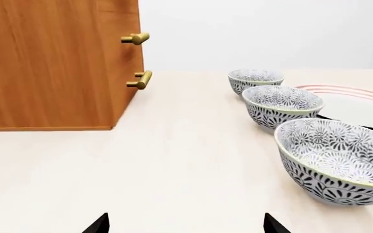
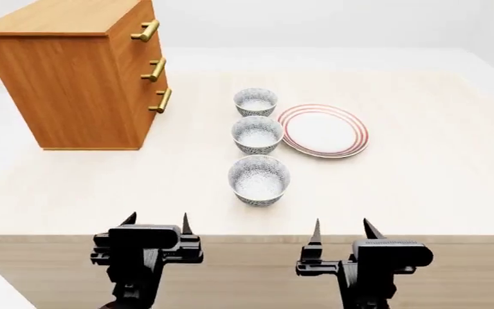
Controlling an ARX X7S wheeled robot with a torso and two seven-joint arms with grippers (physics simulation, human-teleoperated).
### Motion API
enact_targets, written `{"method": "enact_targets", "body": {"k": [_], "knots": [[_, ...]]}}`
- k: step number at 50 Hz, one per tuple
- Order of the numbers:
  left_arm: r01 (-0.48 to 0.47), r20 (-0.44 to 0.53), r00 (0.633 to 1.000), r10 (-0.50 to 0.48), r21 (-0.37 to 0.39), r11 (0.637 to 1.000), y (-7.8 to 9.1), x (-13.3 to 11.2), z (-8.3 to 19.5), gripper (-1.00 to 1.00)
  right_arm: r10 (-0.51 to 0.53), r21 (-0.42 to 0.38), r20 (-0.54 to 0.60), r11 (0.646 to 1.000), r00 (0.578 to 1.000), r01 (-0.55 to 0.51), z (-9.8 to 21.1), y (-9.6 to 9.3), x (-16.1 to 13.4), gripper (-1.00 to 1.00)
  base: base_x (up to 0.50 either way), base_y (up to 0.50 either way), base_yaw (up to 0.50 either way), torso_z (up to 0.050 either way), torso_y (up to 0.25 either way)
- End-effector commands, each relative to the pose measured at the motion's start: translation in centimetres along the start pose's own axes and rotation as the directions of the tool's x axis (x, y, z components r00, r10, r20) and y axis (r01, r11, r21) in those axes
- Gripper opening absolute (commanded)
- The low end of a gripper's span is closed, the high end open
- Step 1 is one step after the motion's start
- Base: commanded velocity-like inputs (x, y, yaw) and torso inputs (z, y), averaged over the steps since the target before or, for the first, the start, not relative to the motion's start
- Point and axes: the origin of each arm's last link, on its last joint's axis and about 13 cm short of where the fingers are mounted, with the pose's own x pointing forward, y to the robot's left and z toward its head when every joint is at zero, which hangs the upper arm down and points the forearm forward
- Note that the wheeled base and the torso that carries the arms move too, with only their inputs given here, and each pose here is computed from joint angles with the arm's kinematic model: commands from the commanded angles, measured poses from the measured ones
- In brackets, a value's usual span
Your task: Stack the bowl in the middle on the bowl at the back.
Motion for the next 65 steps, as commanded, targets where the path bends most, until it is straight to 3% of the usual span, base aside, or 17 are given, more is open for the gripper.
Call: {"method": "enact_targets", "body": {"k": [1,10,33,41,51,65], "knots": [[0.044,-0.014,0.999,-0.044,-0.035,0.998,0.1,1.7,3.7,1.00,0.000,-0.010,0.046,1.000,0.999,0.000,4.0,-0.8,1.0,1.00,0.00,0.00,0.00,0.000,0.000],[0.081,0.038,0.996,-0.080,-0.033,0.996,-0.1,2.6,6.5,1.00,-0.017,-0.015,0.097,1.000,0.995,0.018,6.2,-1.5,1.4,1.00,0.40,0.06,0.00,0.000,0.000],[0.096,-0.022,0.995,-0.097,-0.041,0.995,-0.2,3.8,5.8,1.00,0.011,-0.024,0.137,1.000,0.990,-0.008,6.5,-1.9,0.6,1.00,0.50,0.00,0.00,0.000,0.000],[0.049,-0.009,0.999,-0.049,-0.018,0.999,-0.2,4.1,5.9,1.00,-0.009,-0.012,0.140,1.000,0.990,0.010,6.4,-1.9,0.8,1.00,0.50,0.00,0.00,0.000,0.000],[0.099,0.029,0.995,-0.097,-0.044,0.994,-0.2,3.9,6.3,1.00,-0.015,-0.013,0.163,1.000,0.986,0.017,6.5,-2.0,0.3,1.00,0.00,0.00,0.00,0.003,0.002],[0.151,0.044,0.988,-0.149,-0.050,0.987,-0.5,3.9,7.2,1.00,-0.012,-0.025,0.166,1.000,0.986,0.017,6.6,-2.1,0.1,1.00,0.00,0.00,0.00,0.049,0.000]]}}
